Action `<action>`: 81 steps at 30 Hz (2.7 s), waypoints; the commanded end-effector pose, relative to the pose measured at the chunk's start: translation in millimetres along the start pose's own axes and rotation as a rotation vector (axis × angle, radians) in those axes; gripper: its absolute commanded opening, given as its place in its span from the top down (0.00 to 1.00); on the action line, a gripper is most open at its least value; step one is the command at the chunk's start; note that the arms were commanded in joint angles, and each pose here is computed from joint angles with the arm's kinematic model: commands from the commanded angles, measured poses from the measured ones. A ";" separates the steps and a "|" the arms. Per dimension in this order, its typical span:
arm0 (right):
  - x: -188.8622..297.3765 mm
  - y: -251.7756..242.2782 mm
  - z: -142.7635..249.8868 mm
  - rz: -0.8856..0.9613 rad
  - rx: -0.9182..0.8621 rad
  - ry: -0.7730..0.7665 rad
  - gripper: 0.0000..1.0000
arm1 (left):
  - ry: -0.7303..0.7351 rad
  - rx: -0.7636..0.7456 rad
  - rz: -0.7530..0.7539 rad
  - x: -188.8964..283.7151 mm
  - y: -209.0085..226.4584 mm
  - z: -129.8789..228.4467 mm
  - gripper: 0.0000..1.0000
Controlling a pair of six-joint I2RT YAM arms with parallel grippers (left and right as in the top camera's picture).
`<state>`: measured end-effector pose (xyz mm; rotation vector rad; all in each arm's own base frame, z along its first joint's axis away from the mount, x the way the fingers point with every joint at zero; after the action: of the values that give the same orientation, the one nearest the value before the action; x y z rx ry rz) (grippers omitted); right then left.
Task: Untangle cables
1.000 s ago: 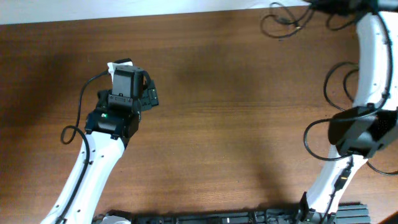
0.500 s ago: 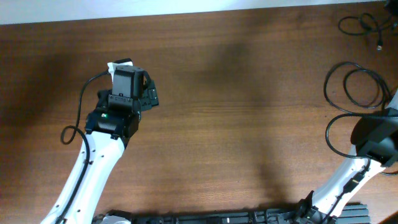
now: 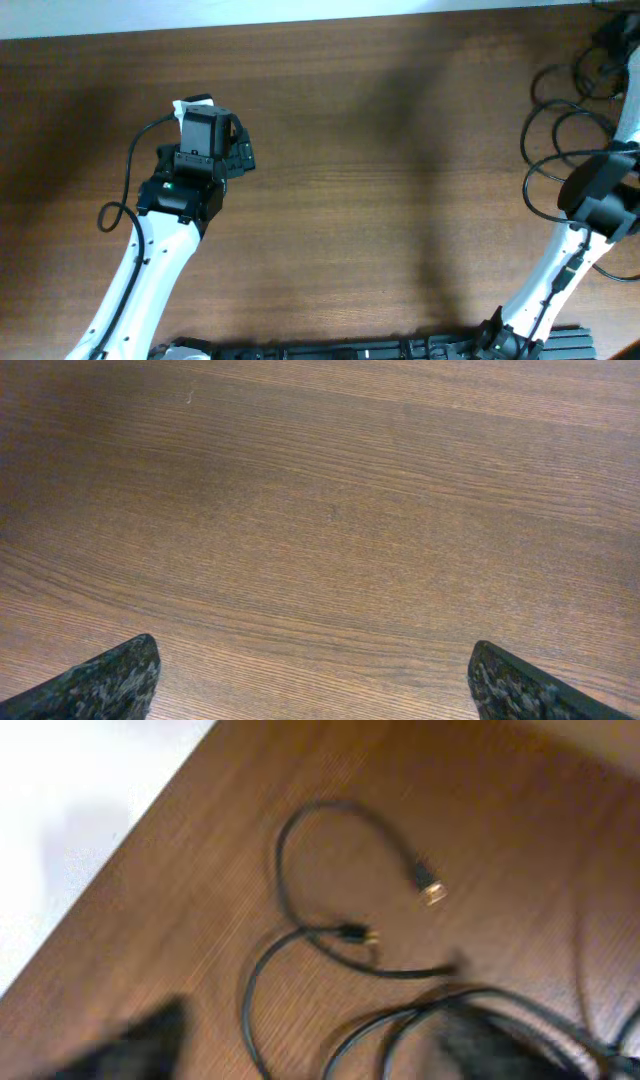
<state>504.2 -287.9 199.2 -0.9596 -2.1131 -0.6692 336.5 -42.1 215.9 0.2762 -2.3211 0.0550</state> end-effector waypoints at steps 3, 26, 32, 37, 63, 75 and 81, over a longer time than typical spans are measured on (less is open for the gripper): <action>-6.0 31.2 25.7 -0.182 0.064 0.124 0.01 | -0.002 0.018 -0.003 -0.3 1.6 -0.8 0.01; 230.1 234.6 199.1 -0.676 0.767 0.221 0.01 | -0.002 0.018 -0.003 -0.3 1.6 -0.8 0.01; 242.9 245.1 218.8 -0.706 0.806 0.236 0.01 | -0.002 0.018 -0.003 -0.3 1.6 -0.8 0.01; 243.0 245.0 218.8 -0.707 0.806 0.237 0.01 | -0.002 0.018 -0.003 -0.3 1.6 -0.8 0.01; 242.9 245.1 218.8 -0.707 0.806 0.237 0.01 | 0.001 0.017 -0.004 -0.2 1.8 -0.3 0.01; 242.9 245.1 218.8 -0.707 0.806 0.237 0.01 | -0.221 0.026 0.196 28.4 14.0 53.9 0.01; 243.0 245.0 218.7 -0.707 0.806 0.236 0.01 | -0.491 0.099 0.288 40.8 32.4 84.1 0.01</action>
<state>500.2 107.5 286.2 0.2884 -2.1670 -0.1827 254.6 -35.0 194.4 0.0265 -2.7728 0.2569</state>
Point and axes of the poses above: each gripper's point midway between its finger pads, its own x axis back along the fingers, its own y axis along the line the jaws close on, z = x × y, the point moved 4 cm from there along x, back along the fingers, and after that the axes turned 1 degree about x, right-handed, at the moved point
